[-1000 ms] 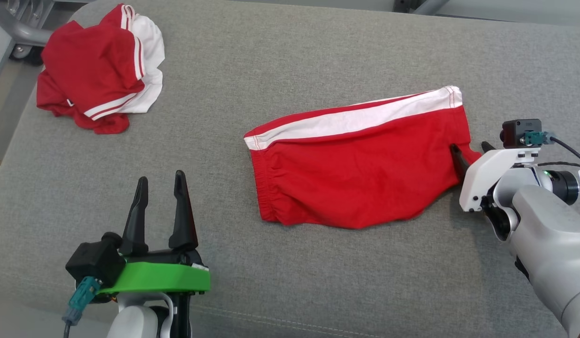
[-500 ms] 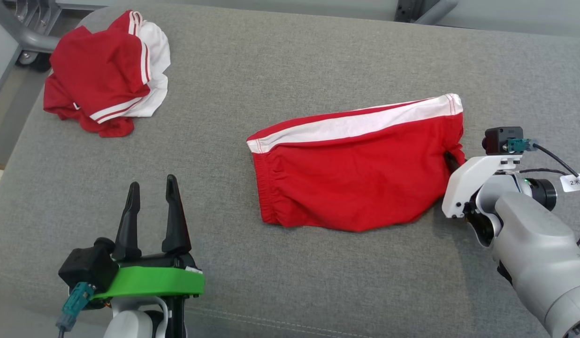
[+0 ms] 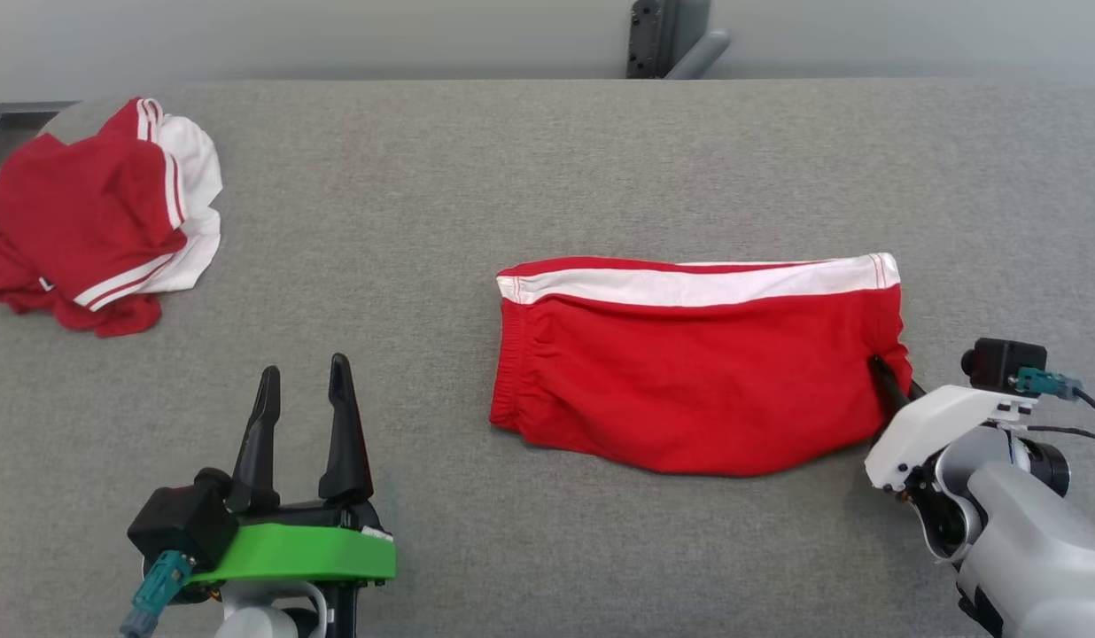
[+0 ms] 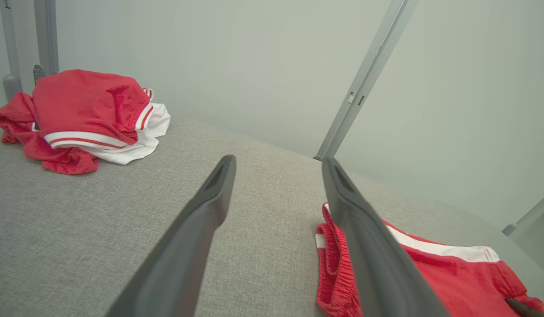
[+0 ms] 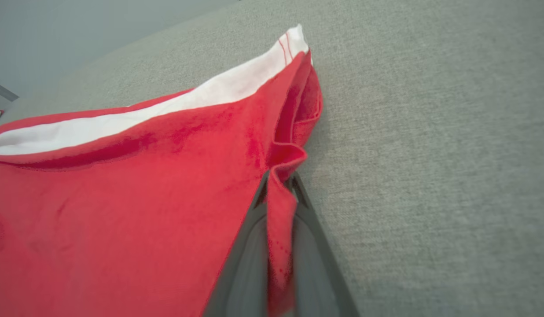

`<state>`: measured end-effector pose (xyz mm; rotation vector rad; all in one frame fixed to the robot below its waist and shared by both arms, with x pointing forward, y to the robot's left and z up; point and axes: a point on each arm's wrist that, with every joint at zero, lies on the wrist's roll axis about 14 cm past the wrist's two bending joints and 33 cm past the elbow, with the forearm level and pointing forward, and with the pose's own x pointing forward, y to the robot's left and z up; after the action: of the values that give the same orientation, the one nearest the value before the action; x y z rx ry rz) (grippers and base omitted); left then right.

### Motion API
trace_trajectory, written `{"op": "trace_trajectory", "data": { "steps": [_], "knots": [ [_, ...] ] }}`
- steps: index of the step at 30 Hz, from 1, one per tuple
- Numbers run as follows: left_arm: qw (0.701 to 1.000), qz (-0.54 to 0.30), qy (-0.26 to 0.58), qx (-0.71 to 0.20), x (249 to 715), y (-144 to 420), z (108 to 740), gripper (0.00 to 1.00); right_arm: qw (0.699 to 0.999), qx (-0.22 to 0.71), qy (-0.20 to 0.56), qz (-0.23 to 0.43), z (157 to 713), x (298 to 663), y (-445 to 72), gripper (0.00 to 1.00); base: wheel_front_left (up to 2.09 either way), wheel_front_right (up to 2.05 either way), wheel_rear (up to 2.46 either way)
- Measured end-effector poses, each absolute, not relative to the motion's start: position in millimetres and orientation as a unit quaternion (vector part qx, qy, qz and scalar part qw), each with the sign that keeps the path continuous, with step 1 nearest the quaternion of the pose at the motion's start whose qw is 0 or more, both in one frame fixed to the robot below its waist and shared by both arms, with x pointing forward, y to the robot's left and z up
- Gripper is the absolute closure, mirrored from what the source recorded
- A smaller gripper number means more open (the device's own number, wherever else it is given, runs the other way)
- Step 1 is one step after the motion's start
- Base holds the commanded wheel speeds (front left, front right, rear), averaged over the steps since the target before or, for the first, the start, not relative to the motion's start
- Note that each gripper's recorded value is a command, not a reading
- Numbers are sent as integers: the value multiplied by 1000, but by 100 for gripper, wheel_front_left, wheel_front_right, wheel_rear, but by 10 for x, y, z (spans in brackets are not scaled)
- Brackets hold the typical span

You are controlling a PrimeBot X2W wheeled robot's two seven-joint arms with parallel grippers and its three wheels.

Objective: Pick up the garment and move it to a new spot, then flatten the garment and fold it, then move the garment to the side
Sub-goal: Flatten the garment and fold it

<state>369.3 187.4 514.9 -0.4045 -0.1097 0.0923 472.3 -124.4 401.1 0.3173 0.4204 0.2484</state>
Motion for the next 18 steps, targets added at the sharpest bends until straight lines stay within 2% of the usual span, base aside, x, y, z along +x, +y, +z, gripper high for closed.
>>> {"op": "trace_trajectory", "data": {
  "steps": [10,18],
  "knots": [
    [978,-16,-49,-203,3822,1489,5168,0,962,199,183,37,4023,4403,-1843,100,0,0,0],
    [978,-31,-46,-199,3802,1403,5168,0,965,202,163,26,4138,4395,-1920,100,0,0,0]
  ]
}}
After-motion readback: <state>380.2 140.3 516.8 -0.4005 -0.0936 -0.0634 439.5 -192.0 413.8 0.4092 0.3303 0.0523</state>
